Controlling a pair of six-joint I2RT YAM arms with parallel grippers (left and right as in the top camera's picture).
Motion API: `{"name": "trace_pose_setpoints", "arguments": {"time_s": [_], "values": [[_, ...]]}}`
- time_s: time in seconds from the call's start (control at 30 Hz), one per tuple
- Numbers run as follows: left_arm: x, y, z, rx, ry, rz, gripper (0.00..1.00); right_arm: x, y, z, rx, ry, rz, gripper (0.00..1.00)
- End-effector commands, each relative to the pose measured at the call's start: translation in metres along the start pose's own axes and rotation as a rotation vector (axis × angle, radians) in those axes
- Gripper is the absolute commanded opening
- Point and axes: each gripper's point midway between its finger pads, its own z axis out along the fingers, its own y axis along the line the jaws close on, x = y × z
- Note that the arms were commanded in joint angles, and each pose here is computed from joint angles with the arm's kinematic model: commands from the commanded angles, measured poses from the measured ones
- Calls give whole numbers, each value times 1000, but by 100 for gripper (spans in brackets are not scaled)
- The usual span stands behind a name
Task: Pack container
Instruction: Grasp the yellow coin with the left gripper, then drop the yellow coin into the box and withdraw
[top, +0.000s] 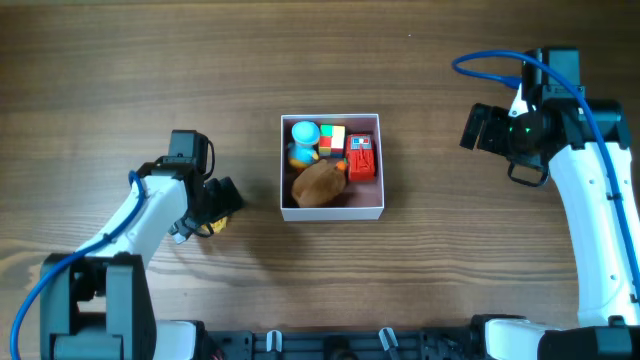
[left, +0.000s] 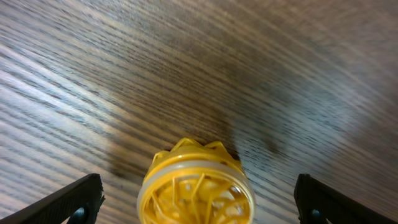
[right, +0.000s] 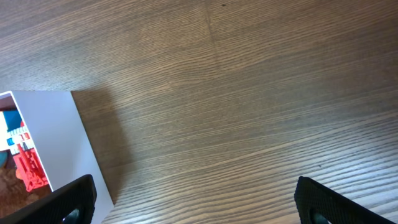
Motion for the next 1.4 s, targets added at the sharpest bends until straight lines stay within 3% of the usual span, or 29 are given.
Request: {"name": "trace_pose_setpoints", "arguments": {"time_s": [0.0, 0.1, 0.33, 0.63, 0.8, 0.9, 1.0, 1.07, 1.13, 1.23, 1.37], "values": [[5, 2, 10, -7, 40, 10, 100, 3, 1, 3, -4, 16, -13, 100], [5, 2, 12, -8, 41, 9, 98, 3, 1, 3, -4, 16, -13, 100], [6, 2, 11, -10, 45, 9, 54, 5, 0, 3, -2, 23, -14, 100], [1, 0, 9, -2, 33, 10, 30, 4, 0, 3, -2, 22, -14, 100], [-29, -41, -61, 87, -89, 79, 5, 4, 0, 3, -2, 22, -14, 100], [-27, -100, -130, 213, -244, 307, 4, 4, 0, 3, -2, 22, -14, 100], [17, -171, -175, 339, -391, 739, 4, 3, 1, 3, -3, 18, -14, 100], [60, -205, -176, 360, -430, 1034, 4, 3, 1, 3, -3, 18, -14, 100], [90, -225, -163, 363, -411, 1180, 4, 3, 1, 3, -3, 18, -14, 100], [106, -241, -129, 334, -350, 1233, 6, 3, 1, 3, -3, 18, -14, 100], [108, -241, -82, 254, -249, 1245, 39, 4, 1, 3, -4, 19, -20, 100]]}}
